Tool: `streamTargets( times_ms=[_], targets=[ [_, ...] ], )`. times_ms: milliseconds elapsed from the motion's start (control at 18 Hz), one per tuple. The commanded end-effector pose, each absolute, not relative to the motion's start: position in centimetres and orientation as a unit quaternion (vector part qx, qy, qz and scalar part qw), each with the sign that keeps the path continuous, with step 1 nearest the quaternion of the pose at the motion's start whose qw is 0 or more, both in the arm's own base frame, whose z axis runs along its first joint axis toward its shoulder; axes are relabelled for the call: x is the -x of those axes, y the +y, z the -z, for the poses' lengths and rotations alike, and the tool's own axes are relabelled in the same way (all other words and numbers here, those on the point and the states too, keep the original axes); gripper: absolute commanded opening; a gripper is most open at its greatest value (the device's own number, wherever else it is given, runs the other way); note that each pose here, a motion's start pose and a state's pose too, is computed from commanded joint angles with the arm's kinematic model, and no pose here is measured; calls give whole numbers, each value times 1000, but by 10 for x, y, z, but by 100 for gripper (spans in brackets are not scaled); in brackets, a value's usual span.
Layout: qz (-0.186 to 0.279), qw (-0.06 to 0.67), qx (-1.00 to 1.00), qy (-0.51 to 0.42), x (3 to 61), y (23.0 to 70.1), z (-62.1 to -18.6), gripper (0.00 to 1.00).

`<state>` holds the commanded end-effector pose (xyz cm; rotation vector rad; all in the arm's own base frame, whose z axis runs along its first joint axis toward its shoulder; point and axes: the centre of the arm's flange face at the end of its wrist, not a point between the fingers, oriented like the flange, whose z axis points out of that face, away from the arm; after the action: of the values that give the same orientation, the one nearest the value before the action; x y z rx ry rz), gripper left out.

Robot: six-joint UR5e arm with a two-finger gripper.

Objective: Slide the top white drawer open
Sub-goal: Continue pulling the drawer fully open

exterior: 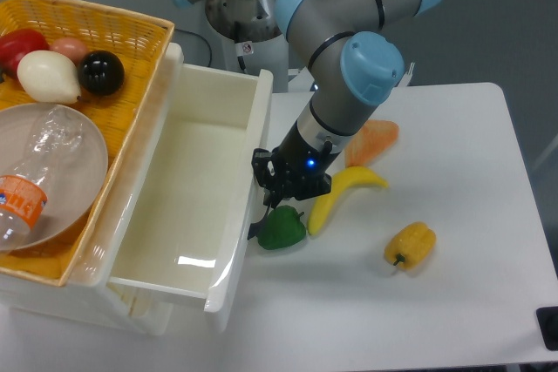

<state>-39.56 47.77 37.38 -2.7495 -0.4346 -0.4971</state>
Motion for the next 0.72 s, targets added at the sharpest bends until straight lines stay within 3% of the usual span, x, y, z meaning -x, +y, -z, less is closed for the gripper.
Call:
streamTargets(
  times_ms=[722],
  targets=[
    [171,161,960,-155,406,474,-379,18]
  ],
)
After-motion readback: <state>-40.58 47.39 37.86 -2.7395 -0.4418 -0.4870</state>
